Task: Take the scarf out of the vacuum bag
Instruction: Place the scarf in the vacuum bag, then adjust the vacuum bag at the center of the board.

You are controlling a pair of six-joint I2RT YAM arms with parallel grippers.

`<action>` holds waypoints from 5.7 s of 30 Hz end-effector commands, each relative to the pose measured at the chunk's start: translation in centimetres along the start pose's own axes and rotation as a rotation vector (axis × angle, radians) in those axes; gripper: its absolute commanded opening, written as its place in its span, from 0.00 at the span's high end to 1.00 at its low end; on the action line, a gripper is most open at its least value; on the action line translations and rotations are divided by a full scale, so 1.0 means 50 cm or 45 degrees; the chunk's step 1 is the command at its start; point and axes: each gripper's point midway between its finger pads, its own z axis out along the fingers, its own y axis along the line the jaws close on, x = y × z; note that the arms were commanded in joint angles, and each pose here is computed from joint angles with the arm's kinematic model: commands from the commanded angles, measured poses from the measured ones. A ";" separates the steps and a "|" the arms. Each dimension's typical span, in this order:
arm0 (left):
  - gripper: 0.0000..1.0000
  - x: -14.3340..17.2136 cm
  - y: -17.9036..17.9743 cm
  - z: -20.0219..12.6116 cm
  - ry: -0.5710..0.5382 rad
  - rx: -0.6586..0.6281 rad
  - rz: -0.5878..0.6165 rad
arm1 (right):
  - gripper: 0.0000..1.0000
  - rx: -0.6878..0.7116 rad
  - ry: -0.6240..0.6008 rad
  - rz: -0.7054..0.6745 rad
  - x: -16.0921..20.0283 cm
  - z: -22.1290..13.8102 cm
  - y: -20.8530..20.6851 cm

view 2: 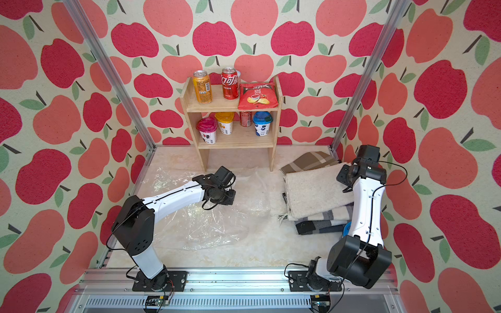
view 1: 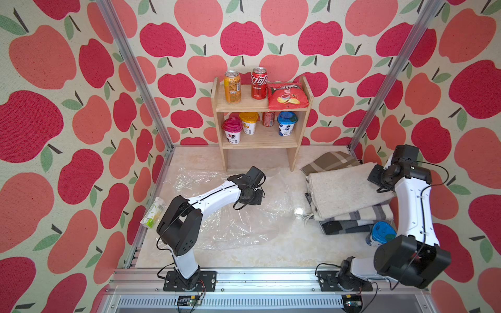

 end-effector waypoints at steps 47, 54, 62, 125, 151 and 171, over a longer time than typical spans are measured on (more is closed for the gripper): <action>1.00 -0.076 -0.176 -0.078 -0.125 -0.222 0.527 | 0.29 -0.498 0.010 -0.257 0.203 -0.030 0.232; 0.81 -0.060 -0.235 -0.062 -0.109 -0.143 0.623 | 0.18 -0.820 0.106 -0.245 0.277 -0.074 0.340; 0.07 -0.091 -0.250 -0.249 -0.534 0.282 0.443 | 0.15 -0.995 0.168 -0.324 0.331 -0.117 0.436; 0.02 0.088 0.365 -0.189 -0.356 -0.265 -0.738 | 0.35 -0.909 0.366 -0.537 0.492 -0.067 0.572; 0.02 0.208 0.523 -0.005 0.031 -0.498 -1.128 | 1.00 -0.809 0.486 -0.529 0.541 0.018 0.561; 0.02 0.167 0.511 -0.047 -0.051 -0.438 -1.086 | 0.42 -0.574 0.673 -0.569 0.550 0.140 0.479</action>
